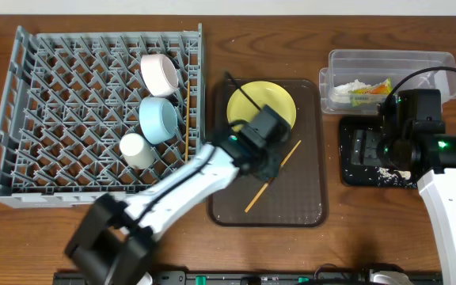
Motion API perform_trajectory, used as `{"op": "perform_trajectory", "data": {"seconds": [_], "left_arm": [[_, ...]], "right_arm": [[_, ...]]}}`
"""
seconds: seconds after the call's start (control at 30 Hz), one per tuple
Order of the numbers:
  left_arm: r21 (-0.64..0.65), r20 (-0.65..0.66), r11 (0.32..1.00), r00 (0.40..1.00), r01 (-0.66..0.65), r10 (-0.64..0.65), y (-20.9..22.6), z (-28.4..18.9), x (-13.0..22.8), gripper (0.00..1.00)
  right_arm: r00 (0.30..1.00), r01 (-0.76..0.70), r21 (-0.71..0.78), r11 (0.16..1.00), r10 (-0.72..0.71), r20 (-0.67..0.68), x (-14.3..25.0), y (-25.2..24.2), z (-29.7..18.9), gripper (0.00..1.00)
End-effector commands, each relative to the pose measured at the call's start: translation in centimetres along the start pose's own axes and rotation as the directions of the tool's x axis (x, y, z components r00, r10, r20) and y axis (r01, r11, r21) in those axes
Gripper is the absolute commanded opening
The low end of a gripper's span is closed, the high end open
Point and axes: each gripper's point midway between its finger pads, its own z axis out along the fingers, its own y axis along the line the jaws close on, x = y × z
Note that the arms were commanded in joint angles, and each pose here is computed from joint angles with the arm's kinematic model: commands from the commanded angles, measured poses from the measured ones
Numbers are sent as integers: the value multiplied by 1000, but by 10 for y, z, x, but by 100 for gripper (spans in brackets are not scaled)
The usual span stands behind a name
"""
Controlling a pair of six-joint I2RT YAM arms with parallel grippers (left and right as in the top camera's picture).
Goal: Sort waste into correct bins and load items into the dishwasher rack
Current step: 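Return the left gripper to the tray and grasp the remaining chopstick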
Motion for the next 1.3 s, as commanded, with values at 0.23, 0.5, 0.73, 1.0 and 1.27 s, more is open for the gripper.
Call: {"op": "perform_trajectory", "data": {"seconds": [0.23, 0.5, 0.73, 1.0, 1.27], "left_arm": [[-28, -136, 998, 990, -48, 44, -5, 59, 30, 42], [-69, -210, 997, 977, -45, 29, 8, 88, 48, 43], [-68, -223, 997, 974, -43, 26, 8, 89, 51, 11], [-62, -198, 997, 980, -46, 33, 0, 59, 40, 6], [-174, 8, 981, 996, -91, 94, 17, -32, 1, 6]], "right_arm": [[1000, -11, -3, 1000, 11, 11, -2, -1, -4, 84], [1000, -11, -3, 1000, 11, 11, -2, -1, -4, 84], [1000, -11, -2, 1000, 11, 11, -2, -1, -4, 84], [1000, -11, -2, 1000, 11, 7, -1, -1, -4, 84], [1000, -11, -2, 1000, 11, 8, -1, -1, -4, 84]]}}
